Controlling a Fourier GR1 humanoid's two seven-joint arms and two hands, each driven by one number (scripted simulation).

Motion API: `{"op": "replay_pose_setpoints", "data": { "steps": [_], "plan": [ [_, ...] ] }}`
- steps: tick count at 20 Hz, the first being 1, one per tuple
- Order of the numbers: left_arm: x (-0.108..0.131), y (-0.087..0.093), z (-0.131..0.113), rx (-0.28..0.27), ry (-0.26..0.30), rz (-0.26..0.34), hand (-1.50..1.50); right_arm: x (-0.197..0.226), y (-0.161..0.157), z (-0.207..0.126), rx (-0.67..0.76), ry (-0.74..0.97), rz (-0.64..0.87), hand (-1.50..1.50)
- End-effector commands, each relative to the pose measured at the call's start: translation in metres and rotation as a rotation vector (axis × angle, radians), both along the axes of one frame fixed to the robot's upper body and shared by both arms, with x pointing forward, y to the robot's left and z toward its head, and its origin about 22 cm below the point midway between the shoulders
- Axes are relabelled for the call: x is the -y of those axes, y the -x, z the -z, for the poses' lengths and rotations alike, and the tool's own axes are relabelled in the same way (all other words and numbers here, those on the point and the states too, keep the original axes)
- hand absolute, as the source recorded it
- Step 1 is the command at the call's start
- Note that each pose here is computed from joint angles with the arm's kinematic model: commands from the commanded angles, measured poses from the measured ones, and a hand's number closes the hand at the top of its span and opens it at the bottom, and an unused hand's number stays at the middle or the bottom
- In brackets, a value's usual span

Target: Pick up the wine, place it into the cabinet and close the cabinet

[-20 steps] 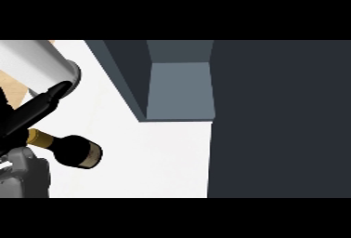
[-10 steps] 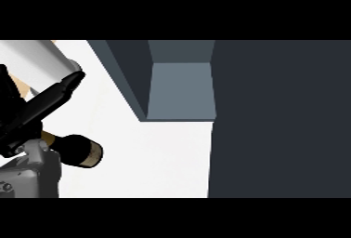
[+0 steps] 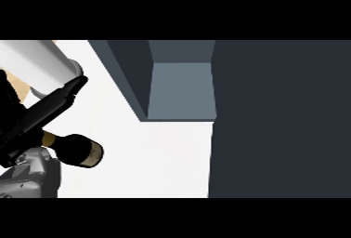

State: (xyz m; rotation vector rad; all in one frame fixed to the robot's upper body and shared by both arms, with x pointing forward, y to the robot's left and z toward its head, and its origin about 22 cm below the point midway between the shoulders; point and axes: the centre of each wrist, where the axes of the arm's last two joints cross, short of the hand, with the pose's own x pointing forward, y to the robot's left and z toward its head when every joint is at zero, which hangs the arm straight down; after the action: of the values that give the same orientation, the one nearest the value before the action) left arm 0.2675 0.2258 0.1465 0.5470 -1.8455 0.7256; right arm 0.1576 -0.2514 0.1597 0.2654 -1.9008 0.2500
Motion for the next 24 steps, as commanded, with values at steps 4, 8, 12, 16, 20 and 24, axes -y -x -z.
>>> {"op": "replay_pose_setpoints", "data": {
  "steps": [4, 8, 12, 16, 20, 24],
  "plan": [
    [-0.010, 0.010, 0.015, -0.053, 0.002, -0.037, -1.50, -0.002, 0.008, -0.008, 0.005, 0.005, 0.018, -1.50],
    [0.008, 0.020, 0.022, -0.078, 0.035, -0.055, -1.50, 0.001, 0.015, -0.021, 0.006, -0.012, -0.006, -1.50],
    [-0.009, 0.012, 0.045, -0.093, 0.029, -0.108, -1.50, -0.008, 0.003, -0.010, 0.003, 0.006, 0.015, -1.50],
    [-0.017, 0.042, 0.048, -0.107, 0.023, -0.119, -1.50, -0.002, 0.008, -0.019, 0.021, 0.007, 0.022, -1.50],
    [-0.013, 0.046, 0.061, -0.126, 0.017, -0.144, -1.50, -0.008, -0.001, -0.010, -0.001, 0.000, 0.005, -1.50],
    [-0.025, 0.061, 0.069, -0.150, 0.016, -0.143, -1.50, -0.006, -0.002, 0.002, 0.002, 0.014, -0.010, -1.50]
  ]
}}
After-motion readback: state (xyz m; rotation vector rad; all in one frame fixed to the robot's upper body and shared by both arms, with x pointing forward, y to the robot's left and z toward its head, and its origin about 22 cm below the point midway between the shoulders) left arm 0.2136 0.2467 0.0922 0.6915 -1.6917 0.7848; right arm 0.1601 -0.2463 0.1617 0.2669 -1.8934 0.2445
